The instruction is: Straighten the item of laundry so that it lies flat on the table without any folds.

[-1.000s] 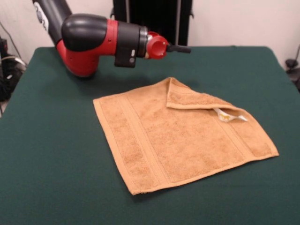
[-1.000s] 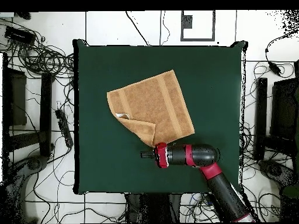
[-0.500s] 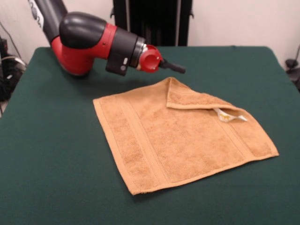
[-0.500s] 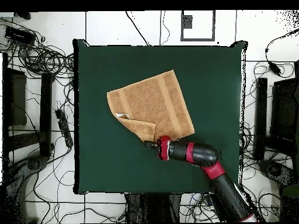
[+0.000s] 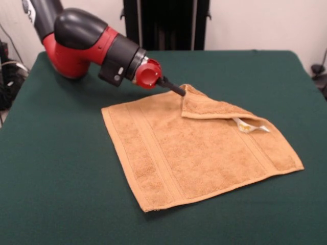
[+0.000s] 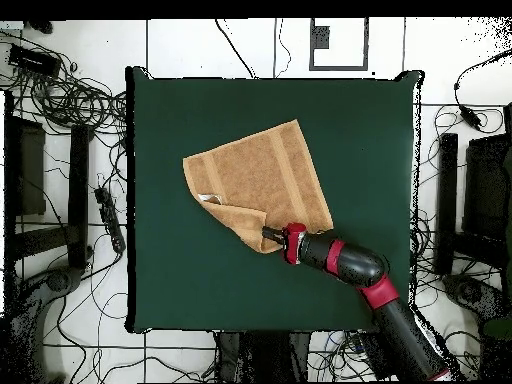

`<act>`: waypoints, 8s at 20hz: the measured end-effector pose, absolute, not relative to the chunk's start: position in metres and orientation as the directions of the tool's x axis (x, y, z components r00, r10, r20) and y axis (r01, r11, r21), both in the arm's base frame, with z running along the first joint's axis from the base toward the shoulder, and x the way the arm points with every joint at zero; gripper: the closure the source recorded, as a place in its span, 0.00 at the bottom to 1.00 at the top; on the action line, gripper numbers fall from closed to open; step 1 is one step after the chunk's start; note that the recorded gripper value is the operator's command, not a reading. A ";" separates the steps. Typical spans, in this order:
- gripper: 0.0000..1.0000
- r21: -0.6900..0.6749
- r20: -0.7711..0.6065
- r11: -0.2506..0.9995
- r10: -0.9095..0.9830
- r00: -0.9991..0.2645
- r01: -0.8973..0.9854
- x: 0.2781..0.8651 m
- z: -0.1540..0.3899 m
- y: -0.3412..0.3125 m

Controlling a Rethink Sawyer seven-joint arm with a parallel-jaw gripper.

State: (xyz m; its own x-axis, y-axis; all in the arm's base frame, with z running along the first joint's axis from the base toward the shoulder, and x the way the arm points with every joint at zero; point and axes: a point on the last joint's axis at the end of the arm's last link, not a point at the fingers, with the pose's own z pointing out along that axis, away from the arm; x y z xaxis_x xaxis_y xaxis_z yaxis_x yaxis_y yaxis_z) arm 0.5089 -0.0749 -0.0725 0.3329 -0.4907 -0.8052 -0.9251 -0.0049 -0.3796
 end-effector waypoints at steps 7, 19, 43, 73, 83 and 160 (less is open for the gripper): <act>1.00 -0.387 -0.772 -0.038 -0.534 0.346 -0.921 0.514 -0.073 -0.078; 1.00 -0.330 -0.776 -0.078 -0.544 0.318 -0.941 0.501 -0.096 -0.069; 1.00 -0.267 -0.824 -0.013 -0.515 0.235 -0.964 0.507 -0.097 -0.076; 1.00 -0.160 -0.836 -0.189 -0.496 0.234 -0.969 0.505 -0.098 -0.049; 1.00 -0.136 -0.830 -0.208 -0.509 0.226 -0.969 0.508 -0.095 -0.047; 1.00 -0.110 -0.342 0.721 -0.674 -0.655 -0.684 0.520 0.008 -0.005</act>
State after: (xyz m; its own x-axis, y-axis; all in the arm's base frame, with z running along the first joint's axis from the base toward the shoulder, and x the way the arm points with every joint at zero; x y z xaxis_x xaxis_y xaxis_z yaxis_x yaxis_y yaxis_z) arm 0.5199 -0.0047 0.0075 -0.6554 -0.6737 -0.3416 -0.6838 0.7212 -0.1105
